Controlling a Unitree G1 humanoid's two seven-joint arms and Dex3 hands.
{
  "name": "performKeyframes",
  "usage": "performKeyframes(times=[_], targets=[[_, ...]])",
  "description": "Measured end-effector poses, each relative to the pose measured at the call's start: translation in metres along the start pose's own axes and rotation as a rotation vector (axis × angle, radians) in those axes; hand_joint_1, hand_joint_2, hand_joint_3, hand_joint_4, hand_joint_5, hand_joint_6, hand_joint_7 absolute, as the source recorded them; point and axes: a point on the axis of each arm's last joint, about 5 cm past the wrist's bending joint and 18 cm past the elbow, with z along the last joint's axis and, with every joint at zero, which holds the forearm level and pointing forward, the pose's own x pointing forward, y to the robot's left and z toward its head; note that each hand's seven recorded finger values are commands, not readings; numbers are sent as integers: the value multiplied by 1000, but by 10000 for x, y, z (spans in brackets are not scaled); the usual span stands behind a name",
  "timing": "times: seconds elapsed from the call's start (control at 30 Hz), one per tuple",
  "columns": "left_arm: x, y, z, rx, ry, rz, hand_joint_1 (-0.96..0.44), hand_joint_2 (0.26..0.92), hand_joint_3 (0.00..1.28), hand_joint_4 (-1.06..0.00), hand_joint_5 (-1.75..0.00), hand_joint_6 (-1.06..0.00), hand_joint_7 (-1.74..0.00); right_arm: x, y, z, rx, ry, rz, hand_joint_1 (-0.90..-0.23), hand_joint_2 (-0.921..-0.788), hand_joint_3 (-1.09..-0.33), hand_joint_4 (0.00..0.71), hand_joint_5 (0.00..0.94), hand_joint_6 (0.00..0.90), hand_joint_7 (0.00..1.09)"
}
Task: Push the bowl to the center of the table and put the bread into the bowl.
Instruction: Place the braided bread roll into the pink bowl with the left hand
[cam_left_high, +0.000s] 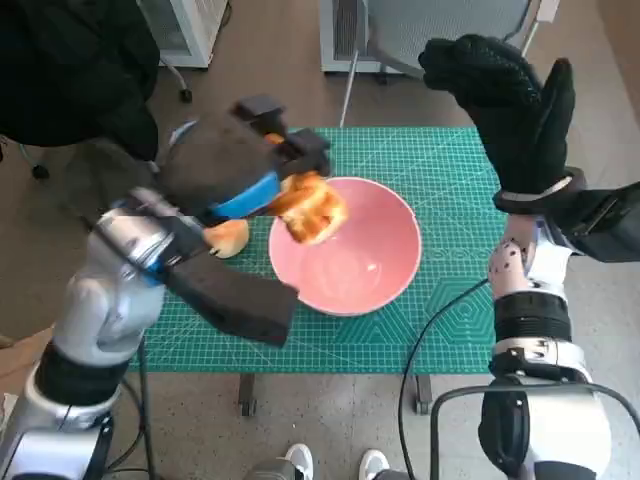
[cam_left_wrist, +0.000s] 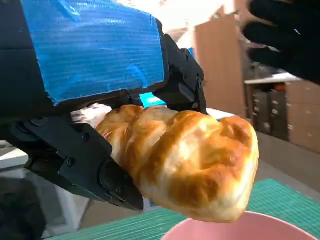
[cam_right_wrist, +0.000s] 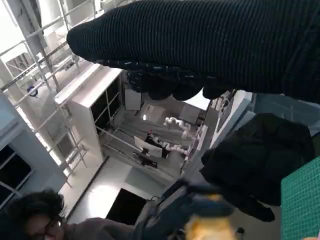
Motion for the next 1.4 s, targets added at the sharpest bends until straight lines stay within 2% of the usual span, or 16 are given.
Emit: performKeyframes(times=[0.1,0.3,0.57,0.67,0.83,0.9,0.97,1.07,1.1,1.13,1.2,1.23,1.27,1.3,1.33,1.4], targets=[[112,-36,8,-10,-18,-9,2,916,37,-734,-1173,-674,-1068,-5,-11,11,-6,-2,2,-716,-921,-889,333,1,396,0],[335,-125,64,-42,-55,-57,1,919,41,-704,-1179,-676,-1095,-14,-12,11,-6,0,8,-722,-921,-893,330,0,391,0],[454,-212,128,-37,-83,-98,1,915,43,-703,-1144,-689,-1118,-60,-29,10,-11,9,3,-719,-921,-900,326,0,386,0],[501,-254,164,-16,-84,-121,1,919,66,-638,-1157,-688,-1174,-69,-38,22,-19,6,4,-719,-921,-903,321,1,384,1],[571,-348,265,89,-96,-175,1,920,136,-506,-1323,-659,-1175,-69,-42,34,-24,2,4,-719,-921,-905,319,2,382,1],[587,-394,295,143,-109,-196,1,920,151,-505,-1370,-630,-1160,-69,-41,38,-25,1,3,-719,-921,-906,318,1,382,1],[596,-424,300,98,-104,-213,1,920,141,-548,-1362,-611,-1142,-69,-42,41,-27,-1,2,-719,-921,-907,318,1,382,1],[603,-437,278,-106,-64,-229,0,920,132,-594,-1342,-589,-1134,-72,-45,44,-28,1,-4,-719,-921,-907,317,0,385,3],[606,-438,275,-152,-55,-232,-125,921,176,-505,-1129,-545,-1246,-73,-46,45,-28,2,-5,-719,-921,-908,317,0,386,3],[611,-434,273,-192,-46,-248,-205,921,209,-466,-958,-511,-1324,-73,-47,45,-28,3,-7,-719,-921,-908,316,0,386,3],[618,-426,270,-240,-32,-284,-274,921,238,-432,-808,-482,-1391,-72,-46,45,-27,5,-9,-719,-921,-908,316,0,387,4],[619,-425,268,-254,-27,-301,-201,877,213,-392,-671,-395,-1149,-71,-45,46,-27,5,-10,-719,-921,-908,316,0,387,4],[620,-426,266,-265,-21,-318,-176,857,193,-367,-573,-371,-1019,-70,-45,47,-28,4,-11,-720,-921,-908,315,0,387,4],[620,-428,263,-276,-16,-332,-132,843,154,-336,-393,-337,-806,-69,-44,48,-29,4,-11,-720,-921,-909,315,0,387,4],[620,-430,259,-288,-10,-347,-101,832,123,-296,-258,-308,-660,-69,-43,48,-29,4,-13,-721,-921,-909,315,0,386,3],[622,-434,254,-307,5,-369,-69,828,83,-247,-133,-294,-493,-69,-42,48,-30,4,-12,-721,-921,-909,315,0,386,3]])
